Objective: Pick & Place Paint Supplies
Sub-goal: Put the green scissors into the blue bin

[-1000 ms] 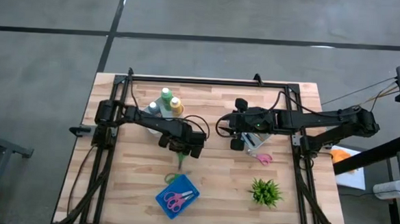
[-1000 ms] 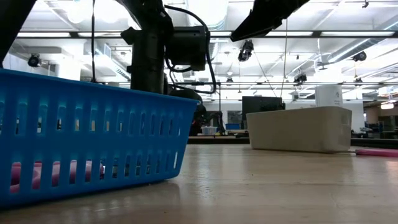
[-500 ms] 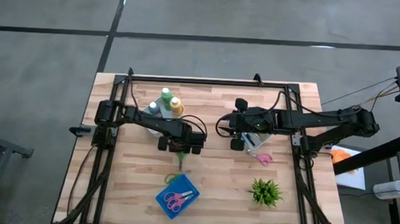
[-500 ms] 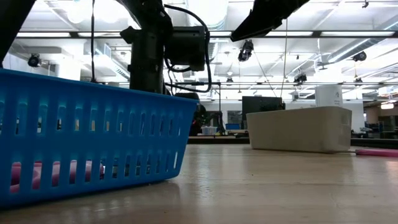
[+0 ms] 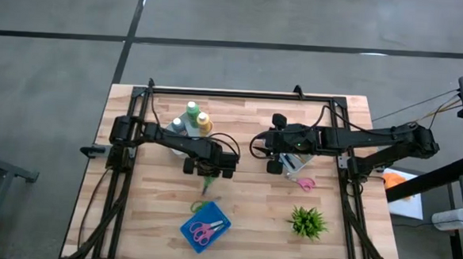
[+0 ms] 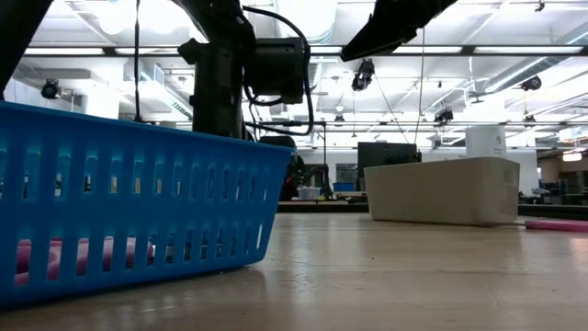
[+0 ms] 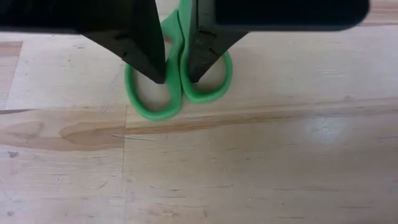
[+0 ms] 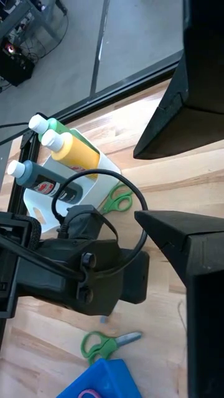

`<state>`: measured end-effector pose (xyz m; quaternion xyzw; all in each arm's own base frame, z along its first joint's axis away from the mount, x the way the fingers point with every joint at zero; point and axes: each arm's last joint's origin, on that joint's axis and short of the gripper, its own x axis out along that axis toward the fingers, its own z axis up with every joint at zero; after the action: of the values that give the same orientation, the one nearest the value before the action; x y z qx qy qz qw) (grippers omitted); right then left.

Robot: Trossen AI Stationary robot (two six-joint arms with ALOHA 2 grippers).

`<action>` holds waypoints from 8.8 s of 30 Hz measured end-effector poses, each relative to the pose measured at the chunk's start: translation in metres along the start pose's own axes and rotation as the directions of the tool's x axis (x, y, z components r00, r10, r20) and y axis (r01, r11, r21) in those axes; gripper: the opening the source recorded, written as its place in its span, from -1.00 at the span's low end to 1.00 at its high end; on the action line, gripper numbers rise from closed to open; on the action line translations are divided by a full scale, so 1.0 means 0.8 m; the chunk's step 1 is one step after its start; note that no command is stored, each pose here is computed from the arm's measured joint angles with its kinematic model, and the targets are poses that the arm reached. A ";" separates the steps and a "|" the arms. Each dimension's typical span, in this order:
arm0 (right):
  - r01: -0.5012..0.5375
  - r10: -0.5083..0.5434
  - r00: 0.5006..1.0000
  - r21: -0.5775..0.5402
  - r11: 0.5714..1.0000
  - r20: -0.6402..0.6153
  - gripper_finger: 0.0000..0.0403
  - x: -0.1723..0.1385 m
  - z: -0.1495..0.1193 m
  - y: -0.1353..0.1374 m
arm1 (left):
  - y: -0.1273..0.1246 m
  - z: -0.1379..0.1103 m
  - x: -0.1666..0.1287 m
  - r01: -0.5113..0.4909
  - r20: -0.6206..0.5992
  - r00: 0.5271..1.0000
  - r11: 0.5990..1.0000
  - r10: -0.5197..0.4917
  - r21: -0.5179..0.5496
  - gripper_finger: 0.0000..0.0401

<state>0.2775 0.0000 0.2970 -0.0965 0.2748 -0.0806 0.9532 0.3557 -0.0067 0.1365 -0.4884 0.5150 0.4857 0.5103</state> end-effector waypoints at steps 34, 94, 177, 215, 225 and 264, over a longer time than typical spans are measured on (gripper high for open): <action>0.000 0.000 1.000 0.000 1.000 0.000 -0.29 0.000 0.000 0.000 | 0.002 0.001 -0.009 0.013 0.019 1.000 0.999 -0.013 0.030 -0.80; 0.000 0.000 1.000 0.000 1.000 0.000 -0.29 0.000 0.000 0.000 | -0.008 0.002 -0.006 0.052 0.046 0.997 0.997 -0.054 0.056 -0.52; 0.000 0.000 1.000 0.000 1.000 0.000 -0.29 0.000 0.000 0.000 | -0.002 0.053 0.010 0.125 -0.057 0.992 0.807 -0.112 0.577 -0.52; -0.001 0.001 1.000 0.000 1.000 0.000 -0.29 0.000 0.000 0.000 | 0.002 0.056 -0.010 0.128 0.002 0.988 0.836 -0.153 0.534 -0.95; -0.001 0.001 1.000 0.000 1.000 0.000 -0.29 0.000 0.000 0.000 | 0.002 0.055 -0.022 0.155 0.002 0.983 0.829 -0.185 0.538 -0.95; -0.001 0.001 1.000 0.000 1.000 0.000 -0.29 0.000 0.000 0.000 | -0.024 -0.026 -0.030 0.116 0.183 0.928 0.719 -0.324 0.685 -0.43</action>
<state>0.2776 0.0001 0.2970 -0.0965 0.2747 -0.0803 0.9533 0.3736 -0.0285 0.1609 -0.2567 0.5104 0.2721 0.7743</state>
